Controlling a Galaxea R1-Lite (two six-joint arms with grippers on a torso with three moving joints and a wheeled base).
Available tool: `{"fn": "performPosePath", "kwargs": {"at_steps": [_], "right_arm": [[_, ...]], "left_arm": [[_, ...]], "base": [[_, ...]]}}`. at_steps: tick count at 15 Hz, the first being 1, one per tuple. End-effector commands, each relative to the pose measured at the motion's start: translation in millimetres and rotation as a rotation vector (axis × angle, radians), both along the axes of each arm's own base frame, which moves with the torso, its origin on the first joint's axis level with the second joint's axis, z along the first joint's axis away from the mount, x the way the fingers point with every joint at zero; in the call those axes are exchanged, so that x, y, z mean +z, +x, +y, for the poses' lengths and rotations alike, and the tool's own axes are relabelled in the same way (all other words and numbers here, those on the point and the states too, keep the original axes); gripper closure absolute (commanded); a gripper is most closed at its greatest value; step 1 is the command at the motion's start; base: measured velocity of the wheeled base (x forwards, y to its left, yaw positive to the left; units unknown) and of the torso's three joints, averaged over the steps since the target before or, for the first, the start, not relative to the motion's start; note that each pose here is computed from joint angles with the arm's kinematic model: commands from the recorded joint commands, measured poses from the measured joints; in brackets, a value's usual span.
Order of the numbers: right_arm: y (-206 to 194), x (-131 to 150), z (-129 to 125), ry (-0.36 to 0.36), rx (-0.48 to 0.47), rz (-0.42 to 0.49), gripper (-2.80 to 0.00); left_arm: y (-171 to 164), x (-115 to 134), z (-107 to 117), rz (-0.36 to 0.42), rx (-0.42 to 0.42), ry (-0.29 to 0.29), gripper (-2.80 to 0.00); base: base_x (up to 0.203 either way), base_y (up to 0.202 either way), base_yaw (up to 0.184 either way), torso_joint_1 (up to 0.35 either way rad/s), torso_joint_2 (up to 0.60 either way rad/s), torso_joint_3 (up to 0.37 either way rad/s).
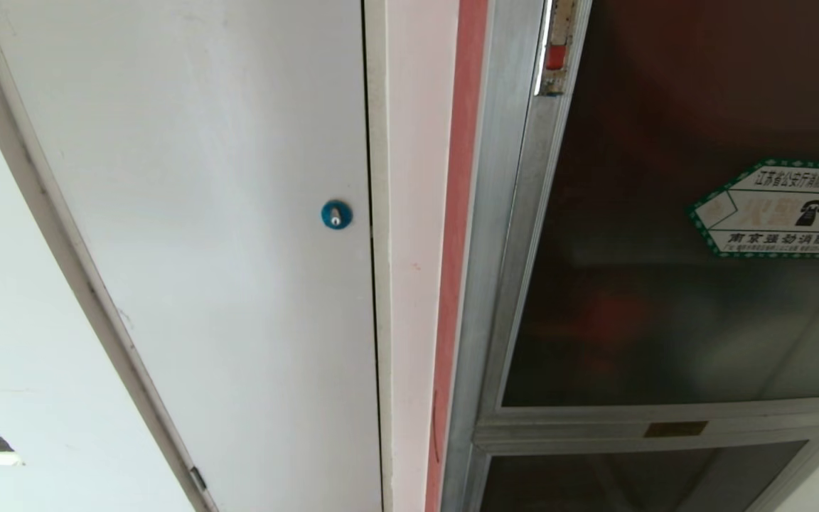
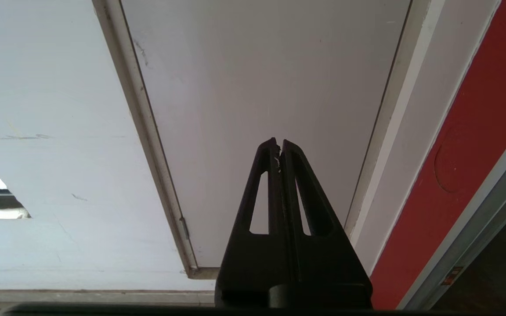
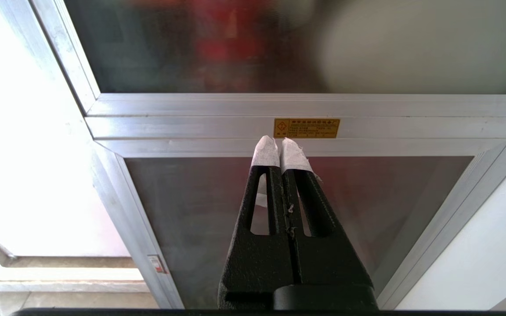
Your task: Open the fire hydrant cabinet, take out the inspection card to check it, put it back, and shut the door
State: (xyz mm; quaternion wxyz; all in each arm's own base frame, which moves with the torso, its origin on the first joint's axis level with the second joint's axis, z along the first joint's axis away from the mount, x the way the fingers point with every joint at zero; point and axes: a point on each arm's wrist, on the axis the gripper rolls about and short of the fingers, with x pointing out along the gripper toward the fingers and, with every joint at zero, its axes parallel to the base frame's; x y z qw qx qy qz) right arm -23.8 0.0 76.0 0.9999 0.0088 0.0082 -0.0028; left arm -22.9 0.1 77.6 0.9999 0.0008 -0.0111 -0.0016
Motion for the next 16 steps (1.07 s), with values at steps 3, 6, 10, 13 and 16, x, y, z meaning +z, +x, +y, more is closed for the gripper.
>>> {"fn": "performPosePath", "kwargs": {"at_steps": [3, 6, 10, 13, 16], "right_arm": [[0.1, 0.0, 0.0, 0.001, -0.001, 0.002, 0.00], [0.1, 0.0, 0.0, 0.001, 0.001, 0.002, 0.00], [0.0, 0.2, 0.0, -0.002, 0.001, 0.002, 0.00], [-1.1, 3.1, 0.1, -0.001, 0.004, -0.006, 0.00], [-6.3, 20.0, 0.2, -0.002, 0.007, -0.049, 0.00]], "left_arm": [[1.0, -3.3, 0.0, 0.013, 0.000, 0.000, 0.00], [0.9, -2.9, 0.0, 0.011, 0.000, 0.000, 0.00], [1.0, -3.3, 0.0, 0.013, 0.000, 0.000, 0.00], [1.0, -3.3, 0.0, 0.013, 0.000, 0.000, 0.00], [1.0, -3.3, 0.0, 0.013, 0.000, 0.000, 0.00]], "base": [[0.000, 0.000, 0.000, 0.000, 0.00, 0.000], [0.000, 0.000, 0.000, 0.000, 0.00, 0.000], [0.000, 0.000, 0.000, 0.000, 0.00, 0.000], [0.000, 0.000, 0.000, 0.000, 0.00, 0.000], [0.000, 0.000, 0.000, 0.000, 0.00, 0.000]]}}
